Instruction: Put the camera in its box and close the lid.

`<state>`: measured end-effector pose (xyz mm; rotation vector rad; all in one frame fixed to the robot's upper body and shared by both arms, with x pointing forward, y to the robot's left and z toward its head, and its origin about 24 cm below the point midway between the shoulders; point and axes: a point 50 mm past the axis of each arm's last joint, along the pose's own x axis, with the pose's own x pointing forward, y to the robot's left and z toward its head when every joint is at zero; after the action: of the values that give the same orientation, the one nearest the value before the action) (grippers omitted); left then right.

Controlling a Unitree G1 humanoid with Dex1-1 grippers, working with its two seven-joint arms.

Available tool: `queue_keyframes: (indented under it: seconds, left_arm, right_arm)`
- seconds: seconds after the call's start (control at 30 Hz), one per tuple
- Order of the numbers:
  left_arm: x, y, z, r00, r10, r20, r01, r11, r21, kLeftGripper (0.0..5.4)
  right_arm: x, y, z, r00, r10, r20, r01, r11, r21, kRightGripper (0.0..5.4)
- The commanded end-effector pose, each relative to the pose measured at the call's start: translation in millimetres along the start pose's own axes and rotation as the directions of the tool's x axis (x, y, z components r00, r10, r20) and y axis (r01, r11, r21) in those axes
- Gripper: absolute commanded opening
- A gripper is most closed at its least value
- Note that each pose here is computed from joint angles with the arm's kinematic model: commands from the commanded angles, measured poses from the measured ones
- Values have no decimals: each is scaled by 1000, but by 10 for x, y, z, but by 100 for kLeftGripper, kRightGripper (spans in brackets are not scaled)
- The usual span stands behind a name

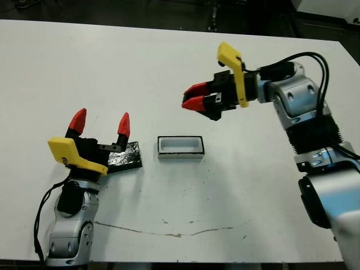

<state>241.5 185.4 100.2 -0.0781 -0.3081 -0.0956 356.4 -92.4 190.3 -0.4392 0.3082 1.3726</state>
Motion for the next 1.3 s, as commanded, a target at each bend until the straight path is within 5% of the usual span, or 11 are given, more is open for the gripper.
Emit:
queue_keyframes:
  seconds: [0.03, 0.6, 1.3]
  left_arm:
    - [4, 17, 22, 1000, 7, 6, -7, 1000, 19, 540]
    - [-18, 16, 17, 1000, 15, 3, -15, 1000, 2, 540]
    - [-45, -6, -11, 1000, 22, -12, -22, 1000, 0, 540]
  right_arm:
    - [95, 57, -32, 1000, 26, -1, -26, 1000, -2, 165]
    - [381, 124, -166, 998, 68, -9, -68, 998, -10, 165]
    - [459, 150, -309, 998, 40, -40, -39, 999, 26, 165]
